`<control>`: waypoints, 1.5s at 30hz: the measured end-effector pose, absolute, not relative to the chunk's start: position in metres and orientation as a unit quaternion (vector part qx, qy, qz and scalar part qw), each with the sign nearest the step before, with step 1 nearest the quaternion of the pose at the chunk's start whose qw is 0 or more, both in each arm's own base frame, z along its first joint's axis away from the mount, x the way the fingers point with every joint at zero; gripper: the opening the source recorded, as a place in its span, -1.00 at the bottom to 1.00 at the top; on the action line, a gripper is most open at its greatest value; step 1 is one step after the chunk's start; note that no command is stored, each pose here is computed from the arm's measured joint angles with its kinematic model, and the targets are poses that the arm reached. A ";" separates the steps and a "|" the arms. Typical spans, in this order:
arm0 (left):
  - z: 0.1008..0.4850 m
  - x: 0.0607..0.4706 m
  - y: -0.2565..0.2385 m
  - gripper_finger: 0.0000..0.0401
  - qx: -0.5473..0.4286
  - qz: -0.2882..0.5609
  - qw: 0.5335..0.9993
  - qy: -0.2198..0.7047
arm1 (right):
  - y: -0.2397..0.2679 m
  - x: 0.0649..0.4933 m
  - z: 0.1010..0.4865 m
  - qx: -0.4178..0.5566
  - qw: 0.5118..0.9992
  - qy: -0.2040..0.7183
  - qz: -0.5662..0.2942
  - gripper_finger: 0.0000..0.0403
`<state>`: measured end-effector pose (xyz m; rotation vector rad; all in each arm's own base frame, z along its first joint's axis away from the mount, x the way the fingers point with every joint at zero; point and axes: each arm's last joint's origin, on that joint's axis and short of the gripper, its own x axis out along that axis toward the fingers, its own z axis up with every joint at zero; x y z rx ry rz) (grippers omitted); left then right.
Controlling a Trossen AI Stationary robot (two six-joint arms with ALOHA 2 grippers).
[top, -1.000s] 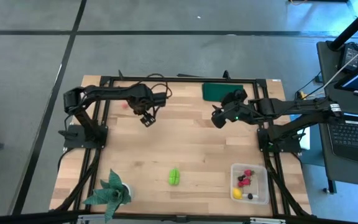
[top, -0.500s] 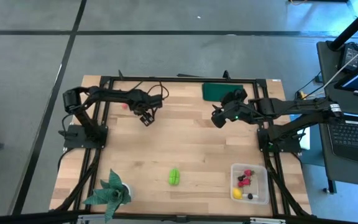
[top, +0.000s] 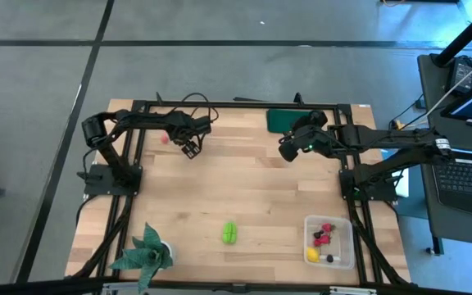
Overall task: Pick and placing Produce into tupperware
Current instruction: Put the pink peach into the transparent bin
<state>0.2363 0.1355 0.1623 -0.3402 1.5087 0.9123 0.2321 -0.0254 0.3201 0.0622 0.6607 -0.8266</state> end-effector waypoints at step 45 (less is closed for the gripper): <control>0.166 0.147 0.158 0.01 -0.309 0.496 0.599 0.547 | -0.030 0.240 0.327 0.045 0.886 0.281 -0.366 0.33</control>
